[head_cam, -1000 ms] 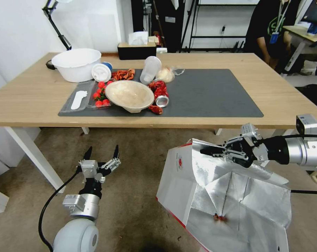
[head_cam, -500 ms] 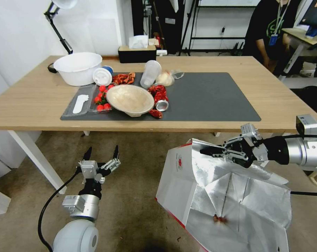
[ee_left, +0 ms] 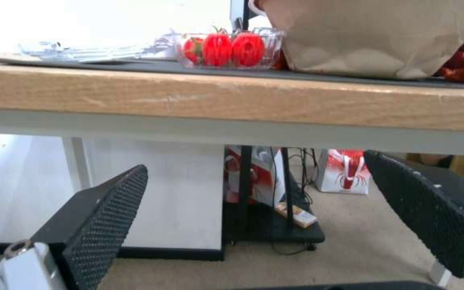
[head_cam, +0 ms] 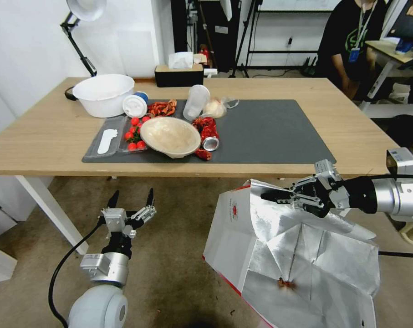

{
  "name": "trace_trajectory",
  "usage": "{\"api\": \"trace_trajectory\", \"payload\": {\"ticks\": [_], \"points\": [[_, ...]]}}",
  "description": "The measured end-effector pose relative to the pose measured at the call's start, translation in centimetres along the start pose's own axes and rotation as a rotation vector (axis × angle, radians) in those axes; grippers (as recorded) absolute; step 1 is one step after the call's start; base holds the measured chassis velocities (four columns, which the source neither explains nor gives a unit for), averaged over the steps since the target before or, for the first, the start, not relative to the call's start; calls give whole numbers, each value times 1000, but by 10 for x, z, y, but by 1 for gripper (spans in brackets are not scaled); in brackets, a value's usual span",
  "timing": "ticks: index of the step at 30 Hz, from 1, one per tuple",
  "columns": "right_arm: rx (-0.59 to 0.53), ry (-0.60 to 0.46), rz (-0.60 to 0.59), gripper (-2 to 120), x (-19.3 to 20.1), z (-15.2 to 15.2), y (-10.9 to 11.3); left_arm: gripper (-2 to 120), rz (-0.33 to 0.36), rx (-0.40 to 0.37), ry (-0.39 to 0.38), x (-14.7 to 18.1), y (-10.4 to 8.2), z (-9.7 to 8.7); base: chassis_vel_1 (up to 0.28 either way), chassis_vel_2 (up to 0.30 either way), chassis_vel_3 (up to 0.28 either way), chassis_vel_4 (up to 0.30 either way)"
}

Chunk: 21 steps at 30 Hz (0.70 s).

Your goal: Pick up the food delivery bag from the floor and place it on the table.

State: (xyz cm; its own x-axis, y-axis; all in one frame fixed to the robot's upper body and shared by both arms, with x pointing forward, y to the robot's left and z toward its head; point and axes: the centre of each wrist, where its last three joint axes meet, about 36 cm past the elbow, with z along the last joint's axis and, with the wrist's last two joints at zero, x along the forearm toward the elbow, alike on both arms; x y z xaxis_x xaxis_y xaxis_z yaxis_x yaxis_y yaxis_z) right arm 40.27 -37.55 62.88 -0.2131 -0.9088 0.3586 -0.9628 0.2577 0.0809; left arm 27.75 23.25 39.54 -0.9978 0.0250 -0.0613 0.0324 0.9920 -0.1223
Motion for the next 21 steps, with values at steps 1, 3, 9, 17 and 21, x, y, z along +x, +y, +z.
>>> {"api": "trace_trajectory", "payload": {"ticks": [1,3,9,17,21], "points": [[0,0,0,0,0,0,0,100,0,0,0,0,0,0,0,0,0,0],[0,0,2,0,0,0,0,100,0,0,1,0,0,0,0,0,0,0],[0,-1,3,0,1,0,-1,100,-1,1,1,0,0,1,0,0,0,0],[0,-2,6,0,1,1,-1,100,-1,1,2,-1,0,1,0,0,0,0],[2,-2,7,0,2,0,-2,100,-1,2,3,-1,0,1,0,0,0,0]]}}
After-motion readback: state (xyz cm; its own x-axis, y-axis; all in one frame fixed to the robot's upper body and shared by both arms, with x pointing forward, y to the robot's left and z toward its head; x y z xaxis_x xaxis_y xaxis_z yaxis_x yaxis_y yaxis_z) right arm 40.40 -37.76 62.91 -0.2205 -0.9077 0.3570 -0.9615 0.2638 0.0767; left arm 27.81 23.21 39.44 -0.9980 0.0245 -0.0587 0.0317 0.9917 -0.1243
